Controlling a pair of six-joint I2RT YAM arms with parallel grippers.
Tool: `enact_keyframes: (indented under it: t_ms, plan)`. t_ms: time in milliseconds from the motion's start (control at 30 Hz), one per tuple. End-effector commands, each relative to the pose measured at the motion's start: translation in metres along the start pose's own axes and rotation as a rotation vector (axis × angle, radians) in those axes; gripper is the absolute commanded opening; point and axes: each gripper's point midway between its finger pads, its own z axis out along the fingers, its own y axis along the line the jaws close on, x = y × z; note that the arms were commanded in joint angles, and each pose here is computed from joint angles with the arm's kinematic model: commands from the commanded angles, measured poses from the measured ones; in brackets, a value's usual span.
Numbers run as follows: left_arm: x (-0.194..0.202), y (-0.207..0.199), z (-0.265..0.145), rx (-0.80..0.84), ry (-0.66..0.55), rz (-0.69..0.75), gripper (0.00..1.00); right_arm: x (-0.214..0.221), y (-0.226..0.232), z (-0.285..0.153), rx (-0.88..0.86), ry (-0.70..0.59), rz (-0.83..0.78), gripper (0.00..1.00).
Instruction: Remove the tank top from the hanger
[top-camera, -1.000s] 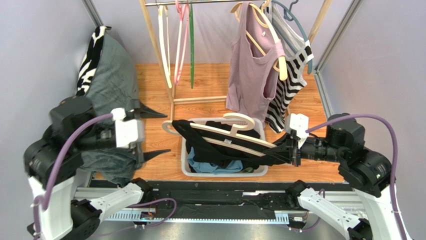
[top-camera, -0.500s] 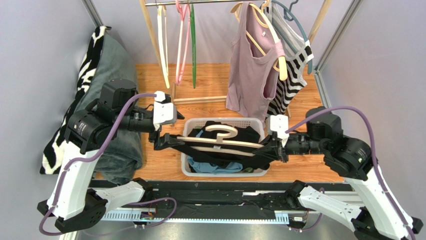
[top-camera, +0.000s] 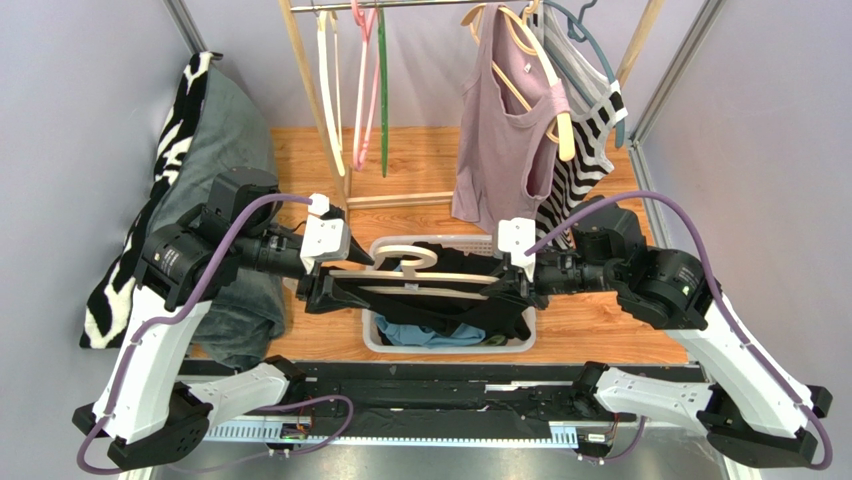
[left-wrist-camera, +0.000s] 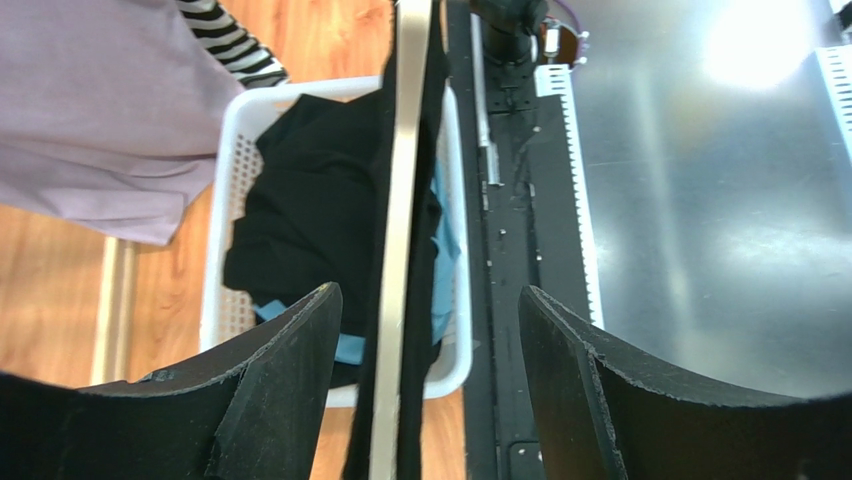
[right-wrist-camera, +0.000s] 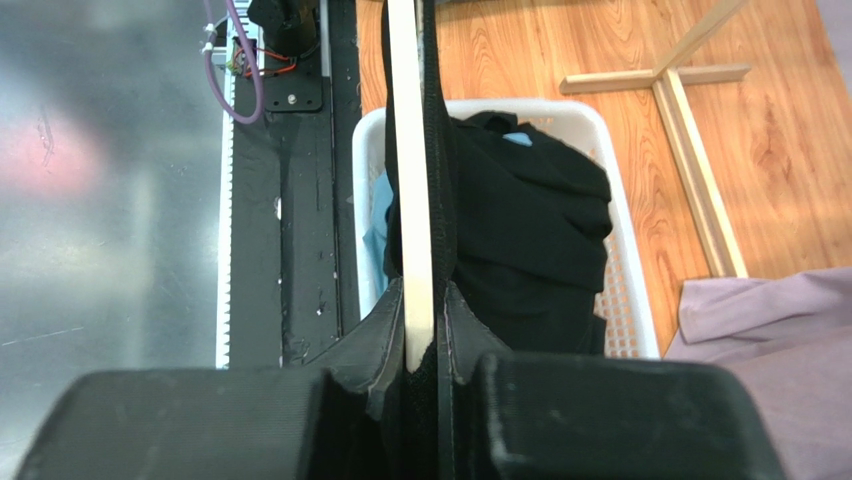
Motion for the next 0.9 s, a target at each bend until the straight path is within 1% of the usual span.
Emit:
enact_keyframes:
  t_ms: [0,33,100,133,233,300,433,467,500,533,567,600,633,667,733,767,867]
  plan:
    - [-0.001,-0.012,0.001,0.052,-0.022,-0.033,0.72,-0.035,-0.013,-0.001,0.047,-0.07,-0.082,0.0]
    - [-0.002,-0.012,0.0,0.047,-0.026,-0.029,0.63,-0.036,-0.011,0.001,0.039,-0.067,-0.084,0.0]
    - [-0.004,-0.012,-0.001,0.041,-0.033,-0.018,0.49,-0.039,-0.012,0.001,0.046,-0.065,-0.09,0.0]
    - [-0.005,-0.011,-0.001,0.037,-0.033,-0.023,0.3,-0.04,-0.012,0.001,0.047,-0.067,-0.09,0.0]
    - [-0.007,-0.004,-0.002,0.002,-0.032,-0.009,0.12,-0.045,-0.011,0.001,0.04,-0.071,-0.093,0.0]
    - [-0.013,-0.001,-0.003,-0.008,-0.047,-0.001,0.11,-0.047,-0.011,0.002,0.038,-0.072,-0.092,0.0]
    - [-0.02,0.006,-0.002,-0.03,-0.06,-0.003,0.0,-0.052,-0.017,0.006,0.055,-0.082,-0.088,0.0]
    - [-0.022,0.012,-0.002,-0.057,-0.065,0.008,0.0,-0.054,-0.02,0.006,0.072,-0.088,-0.092,0.01]
    - [-0.024,0.015,-0.002,-0.074,-0.069,-0.02,0.0,-0.059,-0.023,0.006,0.088,-0.108,-0.101,0.05]
    - [-0.024,0.018,-0.003,-0.092,-0.071,-0.027,0.0,-0.061,-0.027,0.006,0.111,-0.114,-0.096,0.12]
    - [-0.027,0.027,-0.003,-0.132,-0.074,-0.024,0.0,-0.063,-0.037,0.001,0.173,-0.12,-0.098,0.26]
    - [-0.028,0.03,-0.005,-0.16,-0.076,-0.041,0.0,-0.068,-0.045,-0.001,0.221,-0.145,-0.1,0.32]
    - [-0.031,0.034,-0.008,-0.192,-0.08,-0.041,0.0,-0.07,-0.052,-0.005,0.269,-0.155,-0.095,0.42]
    - [-0.033,0.043,-0.013,-0.252,-0.078,-0.032,0.0,-0.071,-0.065,-0.017,0.369,-0.165,-0.075,0.57]
    - [-0.039,0.05,-0.021,-0.32,-0.087,-0.034,0.0,-0.079,-0.078,-0.034,0.472,-0.194,-0.041,0.61]
    - [-0.039,0.057,-0.024,-0.359,-0.081,-0.034,0.0,-0.077,-0.084,-0.042,0.523,-0.182,-0.017,0.63]
    - [-0.042,0.056,-0.029,-0.381,-0.087,-0.026,0.0,-0.073,-0.088,-0.058,0.589,-0.175,0.014,0.69]
